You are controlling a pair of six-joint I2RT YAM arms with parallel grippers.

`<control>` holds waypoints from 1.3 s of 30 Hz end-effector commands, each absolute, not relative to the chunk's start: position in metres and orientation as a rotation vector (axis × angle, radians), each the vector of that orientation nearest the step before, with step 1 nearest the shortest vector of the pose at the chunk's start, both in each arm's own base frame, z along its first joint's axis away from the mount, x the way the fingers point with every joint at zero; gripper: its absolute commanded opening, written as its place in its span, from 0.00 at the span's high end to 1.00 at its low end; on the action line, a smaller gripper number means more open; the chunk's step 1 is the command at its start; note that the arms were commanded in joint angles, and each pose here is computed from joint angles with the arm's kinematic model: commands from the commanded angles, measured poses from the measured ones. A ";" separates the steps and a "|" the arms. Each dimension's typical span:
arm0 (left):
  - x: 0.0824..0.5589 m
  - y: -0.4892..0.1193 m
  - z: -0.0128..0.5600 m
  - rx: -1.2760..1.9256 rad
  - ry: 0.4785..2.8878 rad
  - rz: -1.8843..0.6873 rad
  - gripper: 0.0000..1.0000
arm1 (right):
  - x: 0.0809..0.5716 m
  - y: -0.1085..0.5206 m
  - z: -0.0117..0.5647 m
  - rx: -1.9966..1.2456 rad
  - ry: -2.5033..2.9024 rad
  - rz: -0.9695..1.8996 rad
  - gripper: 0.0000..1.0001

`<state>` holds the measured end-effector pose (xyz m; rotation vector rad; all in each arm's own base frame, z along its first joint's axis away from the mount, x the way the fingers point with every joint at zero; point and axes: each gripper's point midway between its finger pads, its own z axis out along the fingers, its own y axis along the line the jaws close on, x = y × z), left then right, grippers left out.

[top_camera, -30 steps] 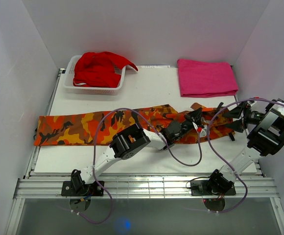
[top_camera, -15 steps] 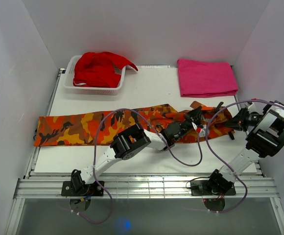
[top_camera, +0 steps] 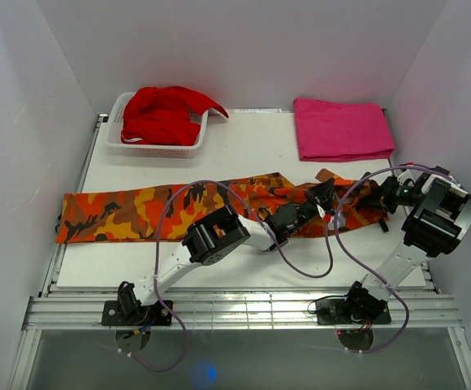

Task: Fold and stack the trousers
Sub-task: Fold the trousers

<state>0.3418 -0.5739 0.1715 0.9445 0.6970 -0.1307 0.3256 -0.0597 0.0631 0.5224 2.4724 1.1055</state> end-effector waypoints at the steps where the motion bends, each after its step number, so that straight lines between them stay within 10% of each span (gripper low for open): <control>1: 0.324 -0.562 0.246 0.837 0.588 -0.171 1.00 | 0.358 -0.065 0.060 0.612 2.347 1.116 0.84; 4: 0.316 -0.564 0.246 0.849 0.583 -0.210 0.97 | 0.364 -0.062 0.052 0.705 2.323 1.122 0.80; 8: 0.301 -0.561 0.224 0.924 0.612 -0.251 0.56 | 0.364 -0.059 0.033 0.800 2.300 1.139 0.74; 12: 0.282 -0.549 0.221 0.957 0.640 -0.289 0.36 | 0.361 -0.057 0.027 0.821 2.286 1.126 0.69; 39: 0.268 -0.428 0.184 1.295 1.566 -0.759 0.02 | 0.302 -0.043 0.013 1.022 2.263 1.320 0.16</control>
